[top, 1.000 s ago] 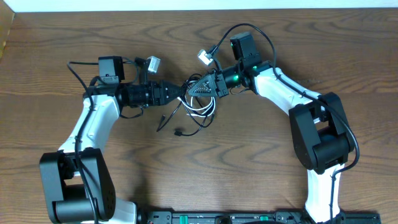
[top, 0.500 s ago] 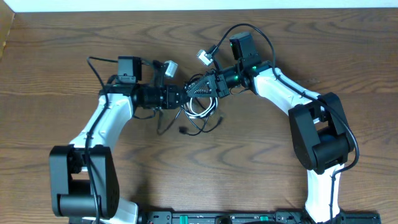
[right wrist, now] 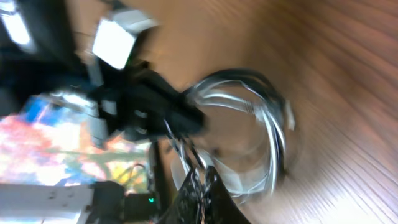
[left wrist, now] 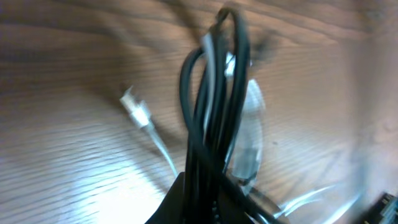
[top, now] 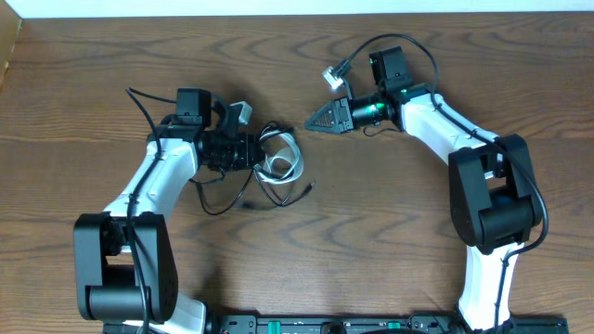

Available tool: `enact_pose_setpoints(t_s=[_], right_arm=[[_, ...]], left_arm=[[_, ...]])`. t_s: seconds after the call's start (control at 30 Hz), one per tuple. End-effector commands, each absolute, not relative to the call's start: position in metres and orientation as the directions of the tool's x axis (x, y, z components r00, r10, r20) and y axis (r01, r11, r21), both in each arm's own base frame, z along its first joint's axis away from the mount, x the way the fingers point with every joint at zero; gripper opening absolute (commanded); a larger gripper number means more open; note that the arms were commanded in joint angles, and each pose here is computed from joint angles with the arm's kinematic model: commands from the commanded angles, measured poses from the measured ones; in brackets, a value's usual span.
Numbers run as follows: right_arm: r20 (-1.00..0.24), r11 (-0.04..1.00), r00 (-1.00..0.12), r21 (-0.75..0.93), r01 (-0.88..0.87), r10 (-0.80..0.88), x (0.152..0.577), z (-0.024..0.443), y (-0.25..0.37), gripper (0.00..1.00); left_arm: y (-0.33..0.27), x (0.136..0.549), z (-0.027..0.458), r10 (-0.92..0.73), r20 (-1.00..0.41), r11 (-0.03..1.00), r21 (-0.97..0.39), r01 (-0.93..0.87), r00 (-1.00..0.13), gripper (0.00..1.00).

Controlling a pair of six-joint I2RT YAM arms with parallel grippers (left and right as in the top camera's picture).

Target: Untangle cables

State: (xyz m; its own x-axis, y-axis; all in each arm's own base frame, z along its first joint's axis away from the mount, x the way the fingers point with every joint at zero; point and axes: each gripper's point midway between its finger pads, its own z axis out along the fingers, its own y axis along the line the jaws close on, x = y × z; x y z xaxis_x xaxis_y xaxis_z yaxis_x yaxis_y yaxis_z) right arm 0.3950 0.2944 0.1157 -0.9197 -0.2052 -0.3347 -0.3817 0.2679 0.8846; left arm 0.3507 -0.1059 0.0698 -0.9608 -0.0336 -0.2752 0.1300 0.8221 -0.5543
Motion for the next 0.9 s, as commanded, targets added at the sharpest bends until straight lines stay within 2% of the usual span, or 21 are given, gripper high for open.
enact_pose_setpoints(t_s=[0.0,0.1,0.2,0.37,0.43,0.5,0.53,0.6,0.73,0.87], right_arm=[[-0.352,0.451,-0.920,0.802,-0.391,-0.172,0.412,0.101,0.276,0.01],[-0.337,0.494,-0.926,0.784,-0.375,-0.167,0.414,0.093,0.265,0.01],[-0.341,0.486,-0.926,0.788,-0.377,-0.164,0.416,0.095,0.261,0.01],[-0.431,0.400,-0.884,0.789,-0.466,-0.179,0.416,0.118,0.264,0.01],[-0.442,0.379,-0.885,0.801,-0.463,-0.148,0.423,0.129,0.263,0.09],[-0.433,0.310,-0.895,0.840,-0.445,-0.109,0.427,0.148,0.263,0.17],[-0.427,0.289,-0.899,0.852,-0.436,-0.097,0.429,0.154,0.262,0.18],[-0.397,0.242,-0.916,0.885,-0.398,-0.054,0.437,0.169,0.257,0.18],[-0.299,0.221,-0.954,0.932,-0.288,0.017,0.450,0.180,0.245,0.14],[-0.302,0.206,-0.953,0.933,-0.294,0.007,0.448,0.182,0.247,0.11]], left_arm=[[-0.084,0.355,0.060,-0.080,-0.260,0.857,-0.511,0.066,-0.962,0.08],[-0.083,0.357,0.070,-0.078,-0.288,0.823,-0.558,0.101,-0.954,0.07],[-0.105,0.354,0.109,0.007,-0.430,0.664,-0.673,0.326,-0.903,0.07],[-0.128,0.350,0.156,0.038,-0.607,0.465,-0.692,0.552,-0.793,0.07],[-0.134,0.348,0.171,0.039,-0.667,0.387,-0.676,0.627,-0.744,0.07],[-0.139,0.344,0.187,0.031,-0.735,0.297,-0.640,0.709,-0.677,0.07],[-0.141,0.343,0.192,0.025,-0.755,0.268,-0.627,0.732,-0.656,0.07],[-0.143,0.341,0.202,0.013,-0.791,0.217,-0.595,0.774,-0.612,0.08],[-0.147,0.341,0.206,0.019,-0.820,0.195,-0.558,0.807,-0.572,0.07],[-0.158,0.336,0.207,0.037,-0.823,0.170,-0.553,0.815,-0.566,0.07]])
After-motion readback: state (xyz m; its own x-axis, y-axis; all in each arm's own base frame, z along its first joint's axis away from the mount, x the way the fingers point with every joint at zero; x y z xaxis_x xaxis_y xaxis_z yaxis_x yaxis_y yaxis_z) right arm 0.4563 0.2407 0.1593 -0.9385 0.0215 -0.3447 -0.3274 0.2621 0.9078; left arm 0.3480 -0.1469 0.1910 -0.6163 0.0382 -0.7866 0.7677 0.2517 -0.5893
